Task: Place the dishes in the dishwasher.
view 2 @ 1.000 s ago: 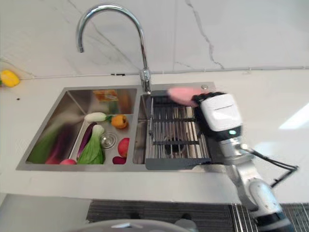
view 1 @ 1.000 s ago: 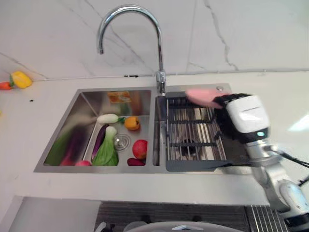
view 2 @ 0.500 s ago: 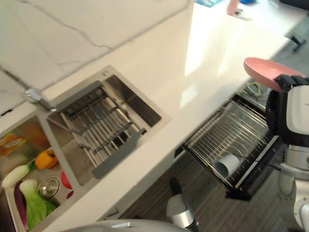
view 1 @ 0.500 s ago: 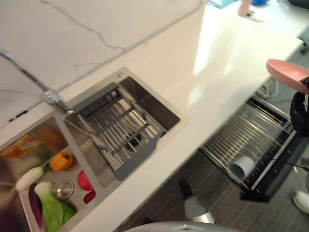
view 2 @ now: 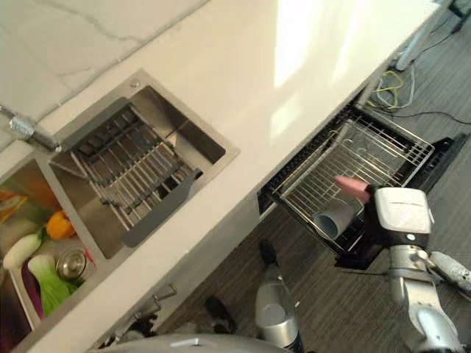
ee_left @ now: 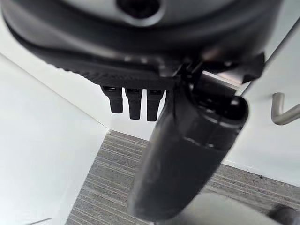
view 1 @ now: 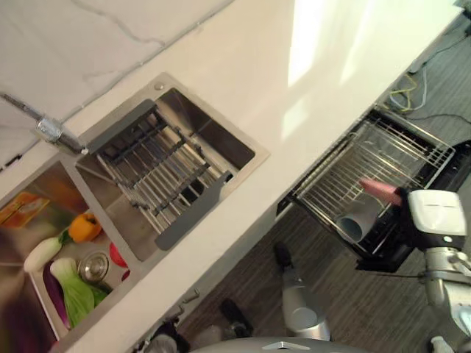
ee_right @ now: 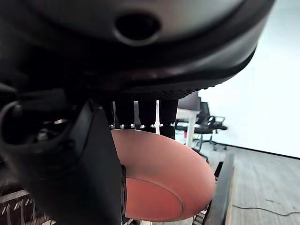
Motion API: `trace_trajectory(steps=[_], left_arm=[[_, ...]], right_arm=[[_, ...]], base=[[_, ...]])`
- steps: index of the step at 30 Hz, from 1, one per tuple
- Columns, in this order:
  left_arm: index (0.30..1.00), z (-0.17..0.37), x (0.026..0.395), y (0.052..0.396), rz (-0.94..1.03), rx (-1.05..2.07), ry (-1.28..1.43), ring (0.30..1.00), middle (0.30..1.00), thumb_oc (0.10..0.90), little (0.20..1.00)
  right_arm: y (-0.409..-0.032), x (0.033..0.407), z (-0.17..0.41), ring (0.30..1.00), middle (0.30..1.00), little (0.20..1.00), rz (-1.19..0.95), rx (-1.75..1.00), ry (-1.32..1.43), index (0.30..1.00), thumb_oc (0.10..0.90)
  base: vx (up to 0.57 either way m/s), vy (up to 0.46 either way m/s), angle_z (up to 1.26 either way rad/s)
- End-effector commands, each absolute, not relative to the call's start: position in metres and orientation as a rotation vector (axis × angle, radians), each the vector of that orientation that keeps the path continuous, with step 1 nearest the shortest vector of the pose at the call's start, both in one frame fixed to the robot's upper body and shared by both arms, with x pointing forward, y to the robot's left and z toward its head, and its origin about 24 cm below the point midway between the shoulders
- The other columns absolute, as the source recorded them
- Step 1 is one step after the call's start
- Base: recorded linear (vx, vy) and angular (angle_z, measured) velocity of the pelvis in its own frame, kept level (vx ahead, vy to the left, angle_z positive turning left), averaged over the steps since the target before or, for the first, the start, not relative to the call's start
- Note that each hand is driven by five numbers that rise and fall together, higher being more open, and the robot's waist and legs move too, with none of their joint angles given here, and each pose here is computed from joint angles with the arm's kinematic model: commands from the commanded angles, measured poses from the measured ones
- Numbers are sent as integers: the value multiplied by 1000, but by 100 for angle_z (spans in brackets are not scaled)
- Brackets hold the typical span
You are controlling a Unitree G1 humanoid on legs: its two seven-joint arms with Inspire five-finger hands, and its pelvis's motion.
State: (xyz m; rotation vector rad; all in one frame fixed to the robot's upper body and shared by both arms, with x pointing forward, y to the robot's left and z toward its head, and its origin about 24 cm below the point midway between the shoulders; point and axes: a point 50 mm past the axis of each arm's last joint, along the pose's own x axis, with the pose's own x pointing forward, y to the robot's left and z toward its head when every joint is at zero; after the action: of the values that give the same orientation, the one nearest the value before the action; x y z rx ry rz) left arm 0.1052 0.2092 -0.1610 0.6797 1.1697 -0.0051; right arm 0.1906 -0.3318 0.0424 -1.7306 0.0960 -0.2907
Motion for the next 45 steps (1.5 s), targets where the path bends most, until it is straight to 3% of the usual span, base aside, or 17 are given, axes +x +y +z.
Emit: trace_trajectory(steps=[1, 4, 5, 6, 13, 26, 31, 36, 37, 38, 39, 45], left_arm=[[900, -154, 129, 213, 47, 675, 1114, 900, 900, 800, 900], [900, -154, 127, 217, 54, 681, 1122, 900, 900, 800, 900], [900, -155, 124, 221, 64, 680, 1140, 900, 900, 800, 900], [900, -155, 123, 221, 68, 676, 1145, 900, 900, 800, 900], [900, -155, 124, 217, 81, 651, 1147, 900, 900, 800, 900], [900, -155, 130, 205, 55, 656, 1126, 900, 900, 800, 900], [900, -155, 127, 211, 98, 660, 1138, 900, 900, 800, 900], [900, -154, 131, 209, 73, 685, 1130, 900, 900, 800, 900], [900, -154, 132, 208, 65, 689, 1128, 900, 900, 800, 900], [900, -154, 134, 206, 54, 692, 1118, 900, 900, 800, 900], [900, -154, 135, 206, 55, 692, 1118, 900, 900, 800, 900], [900, -152, 143, 196, 15, 690, 1068, 900, 900, 800, 900]], right_arm=[[-341, 217, 88, 300, 300, 300, -488, -1804, -31, 300, 400], [-344, 223, 78, 300, 300, 300, -432, -1821, 28, 300, 400], [-348, 224, 80, 498, 498, 498, -432, -1848, 39, 498, 532], [-349, 224, 79, 900, 900, 900, -435, -1838, 54, 900, 800], [-356, 215, 89, 900, 900, 900, -523, -1776, 51, 900, 800], [-378, 158, 142, 900, 900, 900, -1098, -1458, -138, 900, 800], [-412, 111, 99, 900, 900, 900, -1327, -1355, 169, 900, 800], [-411, 88, 49, 900, 900, 900, -1365, -1165, 382, 900, 800], [-407, 90, 43, 794, 794, 794, -1336, -1144, 395, 794, 729], [-404, 93, 37, 404, 404, 404, -1310, -1126, 409, 404, 469], [-404, 93, 37, 300, 300, 300, -1310, -1125, 408, 300, 400], [-382, 143, 23, 300, 300, 300, -1142, -1043, 346, 300, 400]], base=[[-73, -81, 50], [-23, -46, 19], [-16, -67, 25], [8, -39, 20], [6, -28, 17], [18, 3, 4], [-8, 36, -27], [-50, 29, -16], [-51, 40, -10], [-55, 16, -6], [-45, 40, -7], [-22, 20, 2]])
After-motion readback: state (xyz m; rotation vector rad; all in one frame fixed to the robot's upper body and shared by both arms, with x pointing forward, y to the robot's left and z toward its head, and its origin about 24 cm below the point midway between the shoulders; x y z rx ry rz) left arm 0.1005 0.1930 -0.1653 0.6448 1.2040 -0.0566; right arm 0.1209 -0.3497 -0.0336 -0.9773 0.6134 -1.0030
